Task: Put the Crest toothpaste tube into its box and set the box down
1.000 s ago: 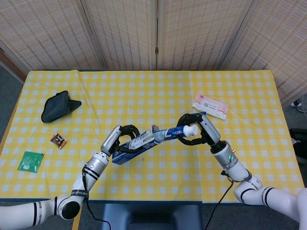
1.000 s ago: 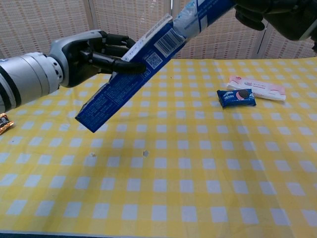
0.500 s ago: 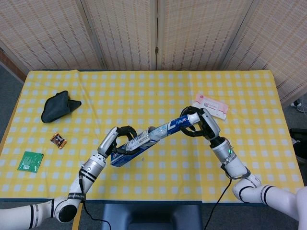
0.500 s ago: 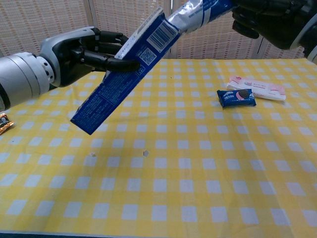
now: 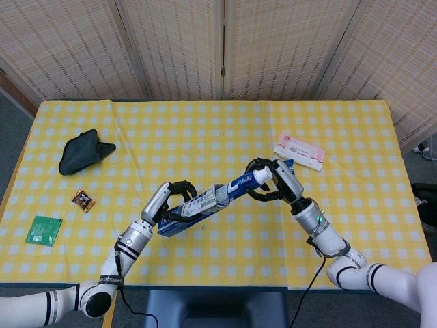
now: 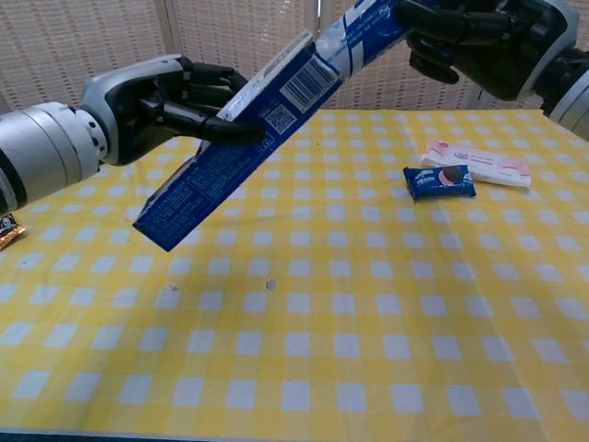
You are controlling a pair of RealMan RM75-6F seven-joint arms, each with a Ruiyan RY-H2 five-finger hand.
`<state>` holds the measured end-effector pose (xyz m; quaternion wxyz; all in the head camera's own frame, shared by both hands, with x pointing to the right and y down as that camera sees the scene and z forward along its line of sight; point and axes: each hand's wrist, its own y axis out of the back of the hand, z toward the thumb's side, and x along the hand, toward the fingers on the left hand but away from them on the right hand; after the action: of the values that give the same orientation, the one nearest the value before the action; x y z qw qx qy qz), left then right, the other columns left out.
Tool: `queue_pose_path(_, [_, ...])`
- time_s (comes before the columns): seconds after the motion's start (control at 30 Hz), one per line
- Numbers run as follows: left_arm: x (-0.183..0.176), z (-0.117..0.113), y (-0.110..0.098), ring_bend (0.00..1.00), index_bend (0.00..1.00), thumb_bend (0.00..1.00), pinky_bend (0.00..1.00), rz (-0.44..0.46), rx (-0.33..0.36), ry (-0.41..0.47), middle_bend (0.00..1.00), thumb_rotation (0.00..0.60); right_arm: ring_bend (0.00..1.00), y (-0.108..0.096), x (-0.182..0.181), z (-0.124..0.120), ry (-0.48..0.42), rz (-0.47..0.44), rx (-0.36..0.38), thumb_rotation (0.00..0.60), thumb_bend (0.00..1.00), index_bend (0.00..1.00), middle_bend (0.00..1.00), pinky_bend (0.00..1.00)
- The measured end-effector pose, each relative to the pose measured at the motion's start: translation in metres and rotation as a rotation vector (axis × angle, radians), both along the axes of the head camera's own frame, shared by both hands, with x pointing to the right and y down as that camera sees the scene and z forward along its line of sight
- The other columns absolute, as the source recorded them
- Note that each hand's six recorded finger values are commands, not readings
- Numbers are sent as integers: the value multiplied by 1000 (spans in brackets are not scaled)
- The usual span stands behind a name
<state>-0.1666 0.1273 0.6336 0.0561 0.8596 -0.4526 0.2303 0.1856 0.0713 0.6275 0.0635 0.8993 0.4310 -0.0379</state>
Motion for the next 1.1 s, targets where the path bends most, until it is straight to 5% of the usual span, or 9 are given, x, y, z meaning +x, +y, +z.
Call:
queue_pose_path(0.37, [1,-5,-4,655,694,232,464,-19,7,17,694,600,821,6,-12,3,46,-28,21,600,340,950,682,881])
queue_pose_path(0.47, [-1,-6,-5,655,694,232,464,-26,7,21,694,600,781,9,-15,3,48,-41,22,600,340,858,597,808])
queue_pose_path(0.57, [-2,-8,-5,655,694,232,464,-35,9,30,694,600,692,12,-16,3,31,-65,10,600,340,508,440,646])
queue_pose_path(0.63, [-2,-9,-6,655,694,232,464,-36,13,37,694,600,516,15,-17,3,20,-91,-3,600,340,146,262,468])
queue_pose_path(0.7, [-1,-11,-6,655,694,232,464,-38,16,46,694,600,366,18,-18,4,8,-126,-28,600,340,6,104,327])
queue_pose_path(0.83, [-3,-14,-8,655,694,232,464,-49,19,62,694,600,197,18,-15,4,-10,-165,-63,600,340,0,0,174])
queue_pose_path(1.1, [-5,-17,-7,655,694,232,464,-58,22,93,694,600,121,9,-8,3,-3,-111,-54,600,341,0,0,114])
